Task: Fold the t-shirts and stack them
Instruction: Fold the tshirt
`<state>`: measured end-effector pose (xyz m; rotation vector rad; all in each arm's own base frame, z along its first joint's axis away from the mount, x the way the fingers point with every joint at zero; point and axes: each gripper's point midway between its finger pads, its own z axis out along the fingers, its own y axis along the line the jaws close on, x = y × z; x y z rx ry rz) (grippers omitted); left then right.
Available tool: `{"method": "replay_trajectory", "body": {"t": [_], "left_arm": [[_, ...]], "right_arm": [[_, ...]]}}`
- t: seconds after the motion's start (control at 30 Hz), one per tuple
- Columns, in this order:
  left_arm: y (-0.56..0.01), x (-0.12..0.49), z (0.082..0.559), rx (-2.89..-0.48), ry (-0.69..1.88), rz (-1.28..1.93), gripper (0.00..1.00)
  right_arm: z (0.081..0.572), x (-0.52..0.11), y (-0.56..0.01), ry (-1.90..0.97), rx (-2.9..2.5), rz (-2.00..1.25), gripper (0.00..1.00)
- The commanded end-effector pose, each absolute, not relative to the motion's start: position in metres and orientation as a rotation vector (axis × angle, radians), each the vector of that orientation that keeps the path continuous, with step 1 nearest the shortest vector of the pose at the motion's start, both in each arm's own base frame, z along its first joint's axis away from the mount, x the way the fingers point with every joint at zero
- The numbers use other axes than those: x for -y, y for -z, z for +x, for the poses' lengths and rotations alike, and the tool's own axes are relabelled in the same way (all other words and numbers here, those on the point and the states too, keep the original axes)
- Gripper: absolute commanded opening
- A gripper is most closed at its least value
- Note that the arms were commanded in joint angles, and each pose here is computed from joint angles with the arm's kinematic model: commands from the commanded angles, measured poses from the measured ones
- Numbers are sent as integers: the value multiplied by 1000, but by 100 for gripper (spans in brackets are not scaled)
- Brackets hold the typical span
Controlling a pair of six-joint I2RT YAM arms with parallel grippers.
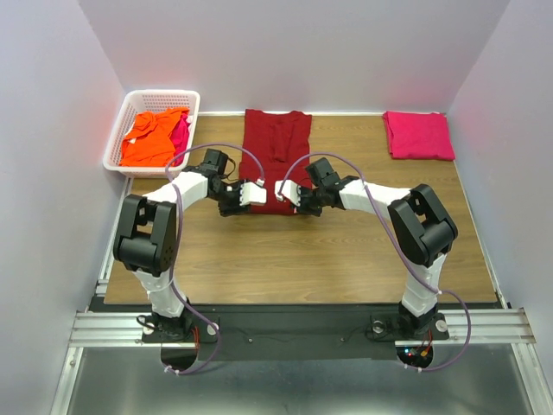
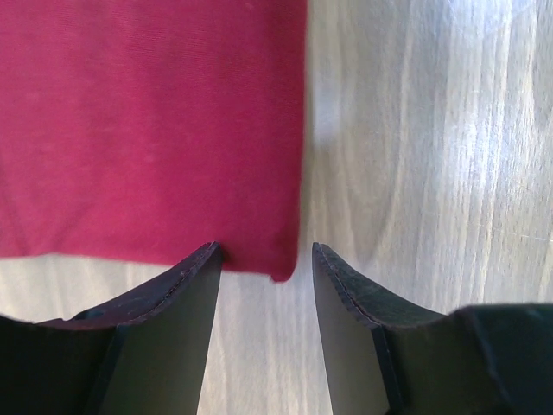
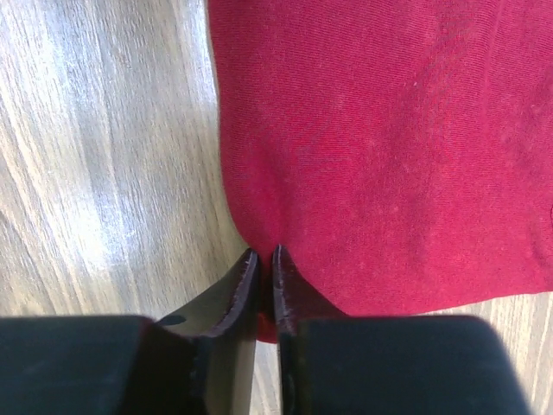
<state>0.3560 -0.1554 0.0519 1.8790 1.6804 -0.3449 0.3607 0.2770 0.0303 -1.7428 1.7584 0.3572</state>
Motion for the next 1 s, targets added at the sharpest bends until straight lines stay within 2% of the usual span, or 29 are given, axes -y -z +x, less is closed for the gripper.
{"method": "replay_trajectory", "body": {"t": [0.0, 0.07, 0.13, 0.23, 0.27, 0.3, 0.33, 0.4, 0.67, 0.97], "left_arm": [[-46, 161, 360, -1630, 348, 1930, 57], [-40, 159, 360, -1634, 344, 1945, 56], [-39, 159, 361, -1639, 345, 1941, 52], [-37, 158, 358, -1645, 346, 1956, 34], [-38, 156, 357, -1645, 347, 1963, 23], [-38, 155, 352, -1652, 359, 1974, 17], [-41, 153, 348, -1654, 363, 1980, 7], [-44, 152, 342, -1657, 377, 1985, 0], [-74, 150, 312, -1717, 500, 1950, 0], [-103, 138, 224, -1722, 694, 2038, 0]], "right_arm": [[365, -273, -25, -318, -1792, -1733, 11], [365, -274, -26, -319, -1798, -1726, 1], [367, -274, -27, -320, -1804, -1716, 1], [366, -274, -30, -325, -1819, -1694, 1], [366, -274, -31, -329, -1825, -1686, 1], [365, -275, -36, -339, -1830, -1668, 1], [363, -275, -43, -351, -1830, -1654, 1], [359, -276, -49, -370, -1830, -1645, 1], [312, -270, -82, -562, -1933, -1624, 0], [230, -258, -127, -828, -2062, -1642, 1]]}}
